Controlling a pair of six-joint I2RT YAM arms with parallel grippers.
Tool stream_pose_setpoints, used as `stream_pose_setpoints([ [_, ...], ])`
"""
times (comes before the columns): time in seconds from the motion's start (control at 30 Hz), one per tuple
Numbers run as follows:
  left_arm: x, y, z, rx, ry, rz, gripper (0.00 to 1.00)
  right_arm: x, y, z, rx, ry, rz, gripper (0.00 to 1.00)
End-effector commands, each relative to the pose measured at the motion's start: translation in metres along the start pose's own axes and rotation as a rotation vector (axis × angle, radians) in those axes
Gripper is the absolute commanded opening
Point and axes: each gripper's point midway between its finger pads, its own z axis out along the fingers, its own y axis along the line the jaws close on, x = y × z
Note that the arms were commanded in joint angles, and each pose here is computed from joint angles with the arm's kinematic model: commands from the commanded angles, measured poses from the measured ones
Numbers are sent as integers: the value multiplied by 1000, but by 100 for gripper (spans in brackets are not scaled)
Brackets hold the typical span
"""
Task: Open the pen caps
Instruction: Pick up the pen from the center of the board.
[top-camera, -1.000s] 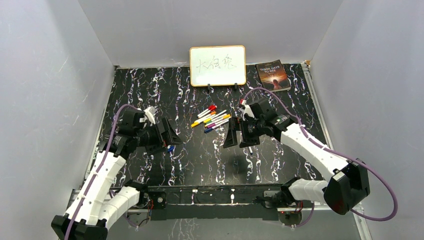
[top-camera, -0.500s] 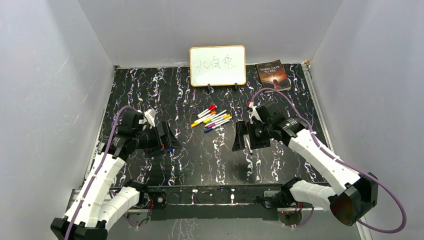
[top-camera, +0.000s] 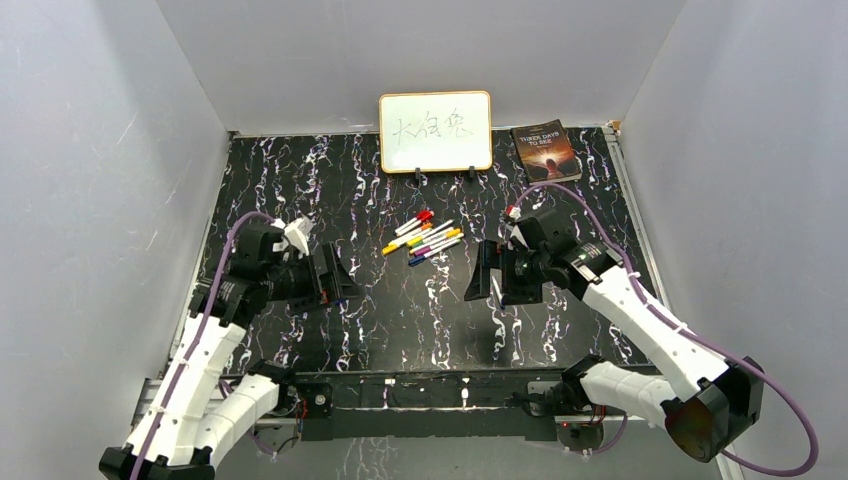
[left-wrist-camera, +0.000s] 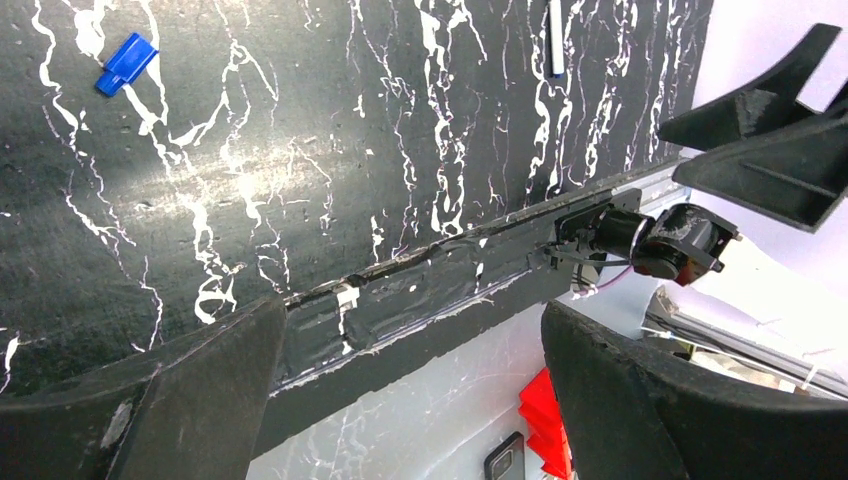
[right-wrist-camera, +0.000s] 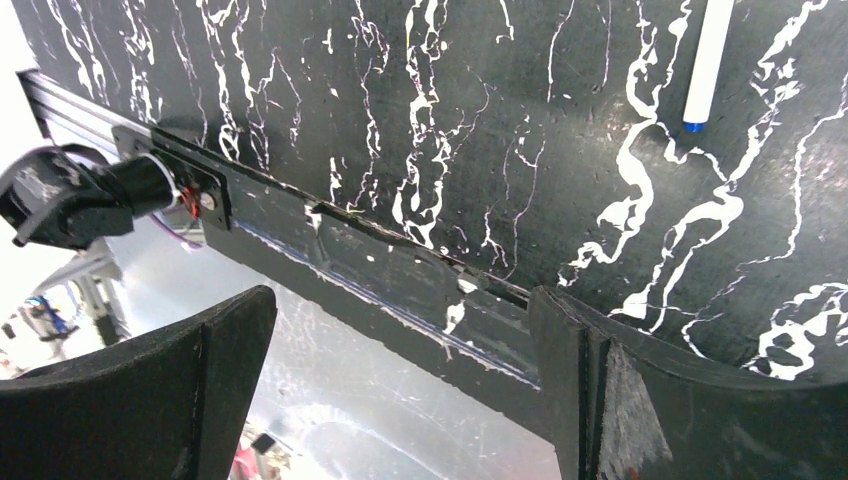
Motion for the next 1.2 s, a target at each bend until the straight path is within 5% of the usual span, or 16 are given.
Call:
stream_pose_setpoints([
  [0.0, 14, -7, -1, 75, 28, 31, 98, -8, 14, 4, -68, -44, 109, 98],
  [0.33, 34, 14, 7, 45, 40, 19, 98, -70, 30, 52, -65, -100, 283, 87],
  [0.63, 47, 11, 14, 76, 96, 1, 98, -140, 46, 75, -38, -232, 453, 53],
  [0.8, 51, 11, 10, 59, 101, 52, 98, -165, 45, 96, 41, -265, 502, 44],
  [1.17, 61, 17, 7, 54, 96, 55, 98, -137, 33, 178, 210, -135, 555, 40],
])
